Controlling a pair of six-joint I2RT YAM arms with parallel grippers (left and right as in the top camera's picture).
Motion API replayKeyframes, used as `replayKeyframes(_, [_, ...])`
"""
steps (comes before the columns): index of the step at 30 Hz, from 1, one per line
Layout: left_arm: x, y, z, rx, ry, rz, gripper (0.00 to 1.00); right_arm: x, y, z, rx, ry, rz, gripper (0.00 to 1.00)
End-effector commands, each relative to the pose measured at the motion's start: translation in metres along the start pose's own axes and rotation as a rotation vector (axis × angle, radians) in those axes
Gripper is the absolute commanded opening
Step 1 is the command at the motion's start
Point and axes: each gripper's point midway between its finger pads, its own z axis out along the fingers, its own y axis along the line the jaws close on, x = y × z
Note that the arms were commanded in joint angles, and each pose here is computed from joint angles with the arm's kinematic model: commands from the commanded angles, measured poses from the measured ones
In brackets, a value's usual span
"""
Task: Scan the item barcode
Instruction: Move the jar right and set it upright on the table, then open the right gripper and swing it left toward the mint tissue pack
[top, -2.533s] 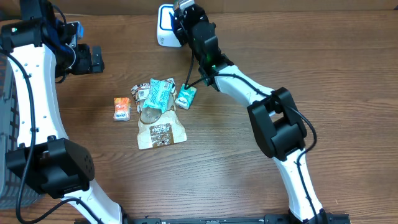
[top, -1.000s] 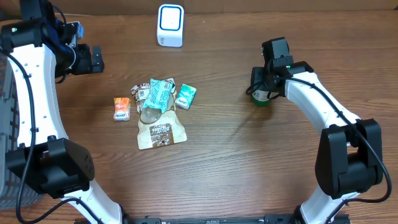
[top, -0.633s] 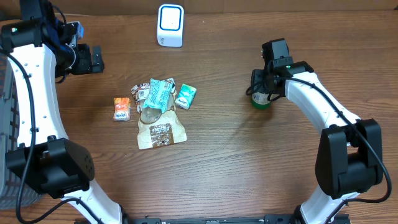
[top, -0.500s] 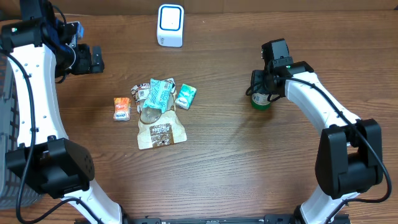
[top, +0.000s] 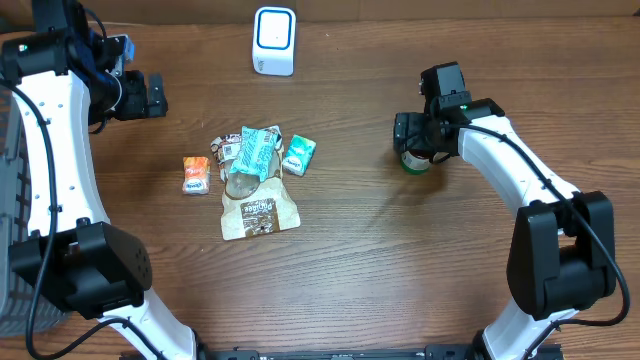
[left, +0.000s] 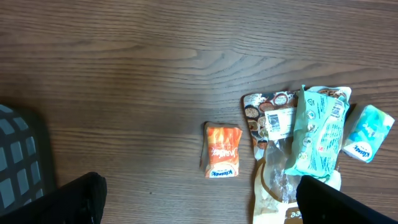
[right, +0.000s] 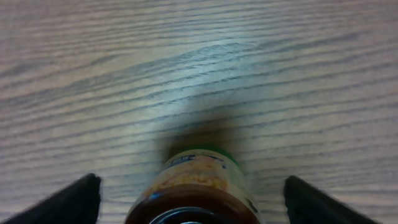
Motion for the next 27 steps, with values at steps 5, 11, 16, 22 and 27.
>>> replayKeyframes(5, [0.000,-0.005,-0.005,0.008,-0.012,0.030,1.00,-0.020,0.014,-0.041,-0.053,0.012,-0.002,1.00])
replayKeyframes(11, [0.000,-0.005,-0.005,0.008,-0.012,0.030,1.00,-0.035,0.047,-0.098,-0.225,0.054,-0.006,1.00])
replayKeyframes(16, [0.000,-0.005,-0.005,0.008,-0.012,0.030,1.00,-0.033,0.103,-0.122,-0.522,0.085,-0.027,1.00])
replayKeyframes(22, [0.000,-0.005,-0.005,0.008,-0.012,0.030,1.00,-0.021,0.141,-0.111,-0.523,0.095,0.046,0.91])
replayKeyframes(27, [0.000,-0.005,-0.005,0.008,-0.012,0.030,0.99,-0.003,0.167,-0.085,-0.433,0.105,0.182,0.63])
